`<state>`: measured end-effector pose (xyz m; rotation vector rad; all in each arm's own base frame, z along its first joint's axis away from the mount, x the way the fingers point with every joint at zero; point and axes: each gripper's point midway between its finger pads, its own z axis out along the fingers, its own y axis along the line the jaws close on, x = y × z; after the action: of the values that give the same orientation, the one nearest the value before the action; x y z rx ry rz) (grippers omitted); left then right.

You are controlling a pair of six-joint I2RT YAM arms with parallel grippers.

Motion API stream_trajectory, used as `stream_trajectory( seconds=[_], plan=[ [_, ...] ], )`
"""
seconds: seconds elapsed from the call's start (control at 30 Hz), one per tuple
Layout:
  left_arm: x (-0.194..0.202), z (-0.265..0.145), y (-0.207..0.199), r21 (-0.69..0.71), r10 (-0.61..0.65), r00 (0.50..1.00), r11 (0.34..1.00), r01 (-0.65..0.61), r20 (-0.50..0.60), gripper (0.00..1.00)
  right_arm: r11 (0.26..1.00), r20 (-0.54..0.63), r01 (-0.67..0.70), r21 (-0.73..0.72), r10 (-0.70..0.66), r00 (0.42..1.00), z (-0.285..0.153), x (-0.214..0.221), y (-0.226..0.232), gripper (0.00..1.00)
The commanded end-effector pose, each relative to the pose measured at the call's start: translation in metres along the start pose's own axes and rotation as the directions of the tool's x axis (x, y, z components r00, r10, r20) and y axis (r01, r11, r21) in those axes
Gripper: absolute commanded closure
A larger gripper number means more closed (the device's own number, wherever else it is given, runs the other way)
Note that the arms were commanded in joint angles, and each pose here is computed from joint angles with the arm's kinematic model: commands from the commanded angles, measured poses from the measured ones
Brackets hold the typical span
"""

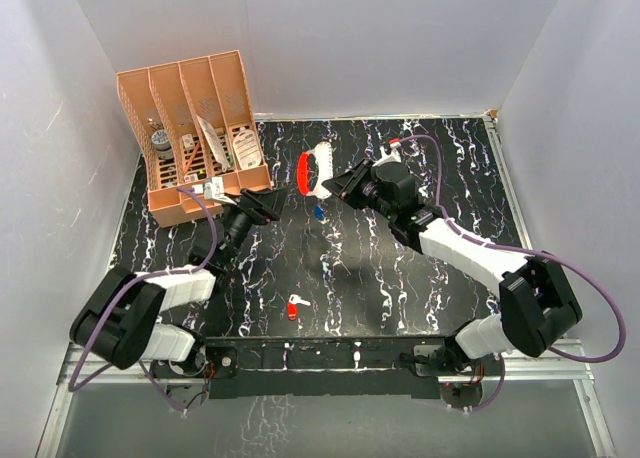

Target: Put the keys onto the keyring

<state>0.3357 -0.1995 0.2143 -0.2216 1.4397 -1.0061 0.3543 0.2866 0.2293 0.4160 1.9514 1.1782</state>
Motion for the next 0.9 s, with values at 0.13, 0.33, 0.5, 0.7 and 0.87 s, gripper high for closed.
stream_trajectory(
  seconds=[0.13,0.33,0.5,0.7,0.87],
  plan=[
    [0.001,0.033,-0.042,0.205,-0.120,0.991,0.970,0.131,-0.067,0.07,0.991,0.060,0.044,-0.125,-0.036,0.998,-0.007,-0.018,0.034,1.00],
    [0.010,0.046,-0.044,0.232,-0.165,0.981,0.955,0.185,-0.103,0.09,0.991,0.053,0.049,-0.123,-0.043,0.998,-0.004,-0.016,0.032,1.00],
    [0.013,0.051,-0.055,0.295,-0.222,0.966,0.921,0.253,-0.133,0.26,0.989,0.052,0.062,-0.135,-0.055,0.997,0.000,-0.016,0.034,1.00],
    [0.010,0.051,-0.060,0.334,-0.263,0.955,0.896,0.294,-0.134,0.41,0.986,0.034,0.065,-0.152,-0.061,0.998,0.004,-0.012,0.034,1.00],
    [0.003,0.050,-0.060,0.349,-0.268,0.954,0.889,0.298,-0.130,0.46,0.989,0.036,0.085,-0.122,-0.081,0.996,0.006,-0.013,0.028,1.00]
  ],
)
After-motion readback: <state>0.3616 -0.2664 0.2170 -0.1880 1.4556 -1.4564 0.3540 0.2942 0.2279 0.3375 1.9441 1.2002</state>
